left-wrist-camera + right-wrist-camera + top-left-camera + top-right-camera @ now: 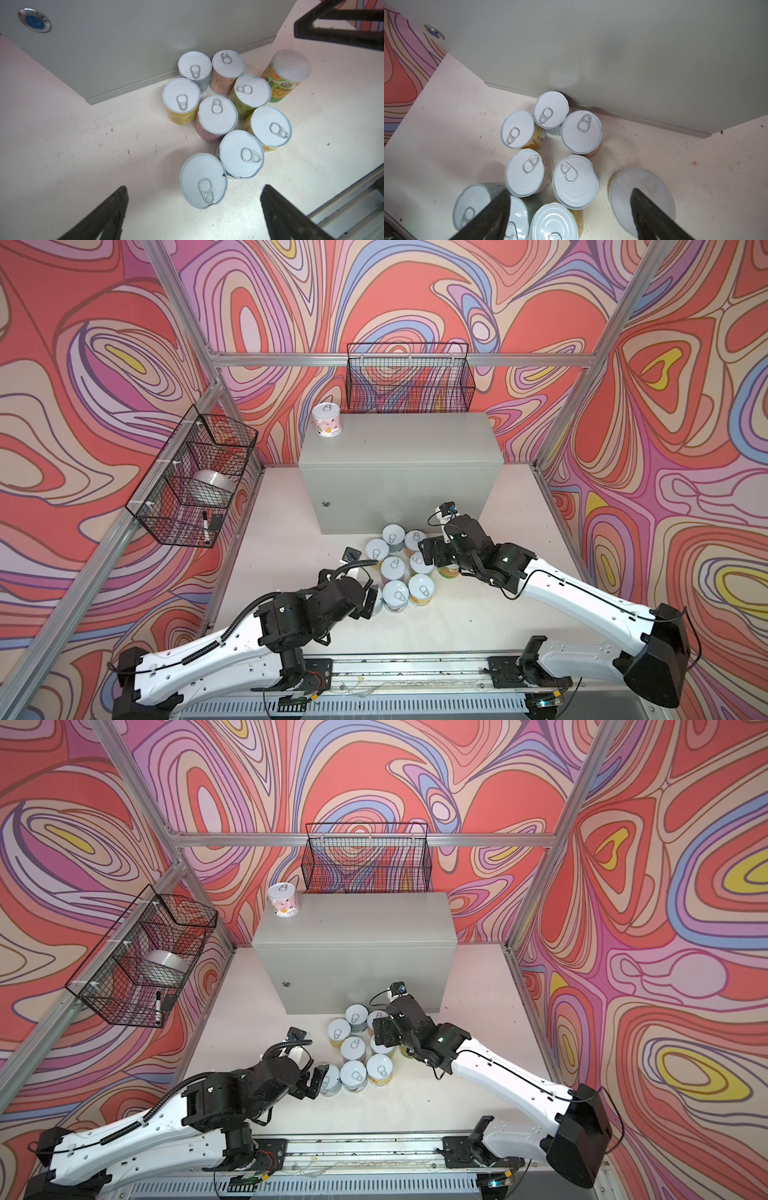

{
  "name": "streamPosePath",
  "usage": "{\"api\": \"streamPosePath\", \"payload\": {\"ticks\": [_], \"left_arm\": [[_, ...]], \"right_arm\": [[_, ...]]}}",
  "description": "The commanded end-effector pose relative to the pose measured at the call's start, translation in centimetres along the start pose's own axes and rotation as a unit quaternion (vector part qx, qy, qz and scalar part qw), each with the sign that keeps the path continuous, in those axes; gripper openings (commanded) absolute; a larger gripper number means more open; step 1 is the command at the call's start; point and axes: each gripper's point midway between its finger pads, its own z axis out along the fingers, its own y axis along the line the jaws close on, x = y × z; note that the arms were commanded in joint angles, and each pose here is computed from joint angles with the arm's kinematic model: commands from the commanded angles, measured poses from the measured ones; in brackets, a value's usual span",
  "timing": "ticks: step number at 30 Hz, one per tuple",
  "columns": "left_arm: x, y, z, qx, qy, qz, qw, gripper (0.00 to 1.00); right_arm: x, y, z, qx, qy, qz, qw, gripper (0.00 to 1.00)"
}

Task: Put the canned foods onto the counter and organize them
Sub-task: 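Lower the left gripper around the white-lidded can nearest the robot and close it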

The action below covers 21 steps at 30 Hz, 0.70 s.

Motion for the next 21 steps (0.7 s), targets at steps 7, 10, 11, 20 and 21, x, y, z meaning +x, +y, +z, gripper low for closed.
{"api": "streamPosePath", "payload": {"ticks": [7, 10, 11, 20, 21], "left_arm": [[1.7, -1.2, 1.3, -0.012, -0.022, 0.004, 1.000, 1.00], [2.6, -1.6, 1.7, 0.006, -0.019, -0.003, 1.000, 1.00], [2.9, -1.5, 1.9, 0.003, -0.015, -0.005, 1.000, 1.00], [7.3, -0.9, 4.0, 0.001, 0.020, -0.019, 1.000, 1.00], [7.7, -0.9, 4.3, 0.002, 0.022, -0.020, 1.000, 0.99]], "right_arm": [[1.7, -0.6, 1.0, 0.012, 0.012, 0.012, 1.000, 0.95], [2.2, -1.0, 1.2, 0.015, 0.010, 0.018, 1.000, 0.95], [2.4, -1.1, 1.3, 0.016, 0.010, 0.020, 1.000, 0.95], [2.7, -0.5, 2.4, 0.005, 0.016, 0.019, 1.000, 0.96], [2.7, -0.4, 2.5, 0.004, 0.018, 0.018, 1.000, 0.96]]}}
